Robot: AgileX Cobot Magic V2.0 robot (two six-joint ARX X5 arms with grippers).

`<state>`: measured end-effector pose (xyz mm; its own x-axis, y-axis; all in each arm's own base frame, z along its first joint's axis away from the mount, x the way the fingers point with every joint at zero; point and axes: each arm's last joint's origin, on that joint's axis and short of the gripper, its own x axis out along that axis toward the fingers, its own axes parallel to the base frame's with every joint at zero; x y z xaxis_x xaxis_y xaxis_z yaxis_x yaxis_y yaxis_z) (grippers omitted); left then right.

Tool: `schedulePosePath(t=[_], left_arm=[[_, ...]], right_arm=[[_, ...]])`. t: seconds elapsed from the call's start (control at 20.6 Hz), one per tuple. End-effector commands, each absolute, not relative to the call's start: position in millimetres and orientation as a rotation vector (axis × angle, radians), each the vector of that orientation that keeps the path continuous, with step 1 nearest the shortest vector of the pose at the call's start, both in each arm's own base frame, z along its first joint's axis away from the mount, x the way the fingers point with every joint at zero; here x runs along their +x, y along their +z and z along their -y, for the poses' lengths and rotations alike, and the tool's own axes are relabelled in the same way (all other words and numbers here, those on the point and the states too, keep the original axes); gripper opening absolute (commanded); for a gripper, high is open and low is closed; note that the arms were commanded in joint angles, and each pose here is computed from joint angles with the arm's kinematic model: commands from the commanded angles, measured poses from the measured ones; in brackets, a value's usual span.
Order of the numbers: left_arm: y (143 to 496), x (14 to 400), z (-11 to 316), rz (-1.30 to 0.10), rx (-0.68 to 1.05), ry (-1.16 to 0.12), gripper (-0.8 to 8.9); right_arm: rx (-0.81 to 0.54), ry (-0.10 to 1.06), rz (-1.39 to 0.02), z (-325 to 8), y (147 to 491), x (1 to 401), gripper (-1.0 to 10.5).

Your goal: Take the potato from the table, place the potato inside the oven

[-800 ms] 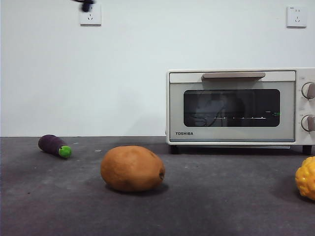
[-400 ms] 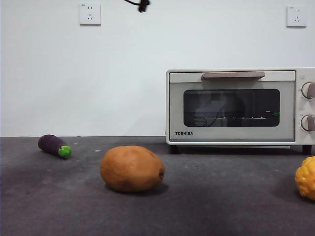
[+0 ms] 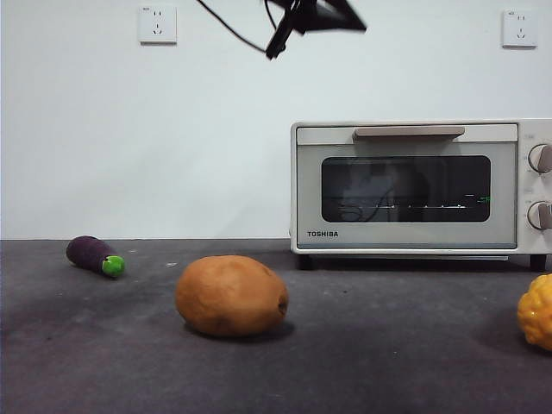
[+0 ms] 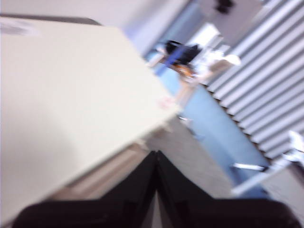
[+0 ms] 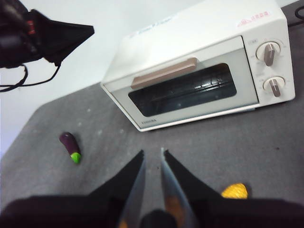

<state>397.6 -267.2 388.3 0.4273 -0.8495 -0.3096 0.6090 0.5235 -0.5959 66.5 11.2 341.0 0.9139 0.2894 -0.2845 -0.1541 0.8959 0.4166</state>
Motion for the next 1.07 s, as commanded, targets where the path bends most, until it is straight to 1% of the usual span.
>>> schedulePosePath(t=[0.05,0.15,0.24,0.39,0.63,0.92,1.07], left_arm=[[382,402,273,-0.551,-0.311,-0.911,-0.05],[382,401,275,-0.504,-0.223,-0.895,-0.05],[380,400,279,-0.466,-0.143,-0.895,-0.06],[378,397,286,-0.431,-0.056,-0.896,-0.06],[366,396,302,-0.393,0.043,-0.859,-0.06],[346,396,319,-0.371,0.191,-0.908,-0.05],[335,399,324,-0.368,0.250,-0.924,-0.05]], right_arm=[[0.380,0.240,-0.347,-11,342,65,0.6],[0.378,0.236,-0.347,-11,342,65,0.5],[0.376,0.224,-0.344,-11,342,65,-0.1],[0.370,0.216,-0.337,-10,342,66,-0.1],[0.370,0.216,-0.338,-10,342,66,-0.1],[0.367,0.211,-0.367,-10,339,65,-0.1],[0.340,0.214,-0.371,-10,339,64,-0.1]])
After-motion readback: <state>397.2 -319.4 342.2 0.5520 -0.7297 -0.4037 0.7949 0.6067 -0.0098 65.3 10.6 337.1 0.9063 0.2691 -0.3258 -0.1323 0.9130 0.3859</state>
